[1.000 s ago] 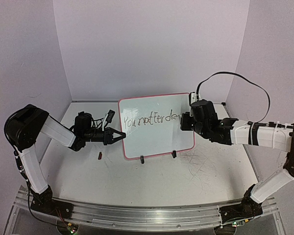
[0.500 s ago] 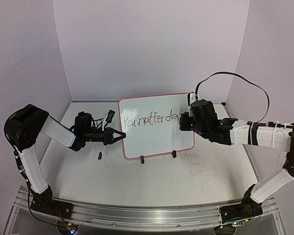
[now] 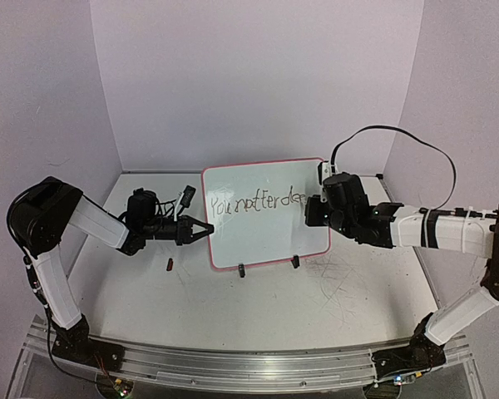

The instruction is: Write a sentence on the whiteboard

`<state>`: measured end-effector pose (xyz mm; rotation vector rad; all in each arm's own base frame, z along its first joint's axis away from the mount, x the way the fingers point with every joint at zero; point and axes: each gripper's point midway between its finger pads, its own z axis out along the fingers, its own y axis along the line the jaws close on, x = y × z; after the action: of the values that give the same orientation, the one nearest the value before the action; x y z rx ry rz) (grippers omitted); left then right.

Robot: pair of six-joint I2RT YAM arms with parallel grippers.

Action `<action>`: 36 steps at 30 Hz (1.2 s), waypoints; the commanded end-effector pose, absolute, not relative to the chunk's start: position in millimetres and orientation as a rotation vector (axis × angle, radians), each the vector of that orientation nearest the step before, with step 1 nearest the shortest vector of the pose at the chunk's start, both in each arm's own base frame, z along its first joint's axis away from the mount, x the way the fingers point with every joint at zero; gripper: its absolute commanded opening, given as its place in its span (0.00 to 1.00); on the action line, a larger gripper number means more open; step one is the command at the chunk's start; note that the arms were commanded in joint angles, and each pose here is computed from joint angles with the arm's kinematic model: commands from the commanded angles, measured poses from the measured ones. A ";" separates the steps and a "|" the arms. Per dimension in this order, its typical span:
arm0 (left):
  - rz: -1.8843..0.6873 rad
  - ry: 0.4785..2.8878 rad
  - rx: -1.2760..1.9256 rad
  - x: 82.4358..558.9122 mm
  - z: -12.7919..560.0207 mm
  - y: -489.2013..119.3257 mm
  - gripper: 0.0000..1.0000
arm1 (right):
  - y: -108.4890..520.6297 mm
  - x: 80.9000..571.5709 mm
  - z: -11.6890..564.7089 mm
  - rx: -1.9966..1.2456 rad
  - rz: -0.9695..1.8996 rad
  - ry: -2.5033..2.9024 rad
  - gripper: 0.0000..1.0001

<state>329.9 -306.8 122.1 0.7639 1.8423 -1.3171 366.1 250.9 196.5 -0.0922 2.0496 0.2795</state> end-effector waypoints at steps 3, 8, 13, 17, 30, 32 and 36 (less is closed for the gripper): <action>-1.222 1.849 0.764 341.0 119.8 -307.7 0.00 | 239.1 362.2 195.5 -0.062 0.246 2.065 0.00; -1.222 1.853 0.763 340.9 119.0 -307.8 0.00 | 231.5 365.9 216.6 -0.027 0.217 2.011 0.00; -1.221 1.852 0.764 340.8 118.6 -307.8 0.00 | 233.7 367.3 236.1 -0.026 0.256 1.959 0.00; -1.221 1.849 0.765 341.2 119.8 -308.0 0.00 | 240.1 371.3 232.3 -0.041 0.263 1.967 0.00; -1.216 1.854 0.764 341.6 118.0 -307.7 0.00 | 236.6 382.0 233.6 -0.029 0.229 1.956 0.00; -1.218 1.854 0.765 341.7 117.7 -307.9 0.00 | 236.7 383.2 235.3 -0.029 0.229 1.952 0.00; -1.217 1.854 0.765 341.7 117.7 -307.9 0.00 | 240.2 385.3 235.4 -0.040 0.234 1.953 0.00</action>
<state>329.9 -307.0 122.1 0.7657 1.8433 -1.3168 373.5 234.4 211.3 -0.0634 2.0160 0.2118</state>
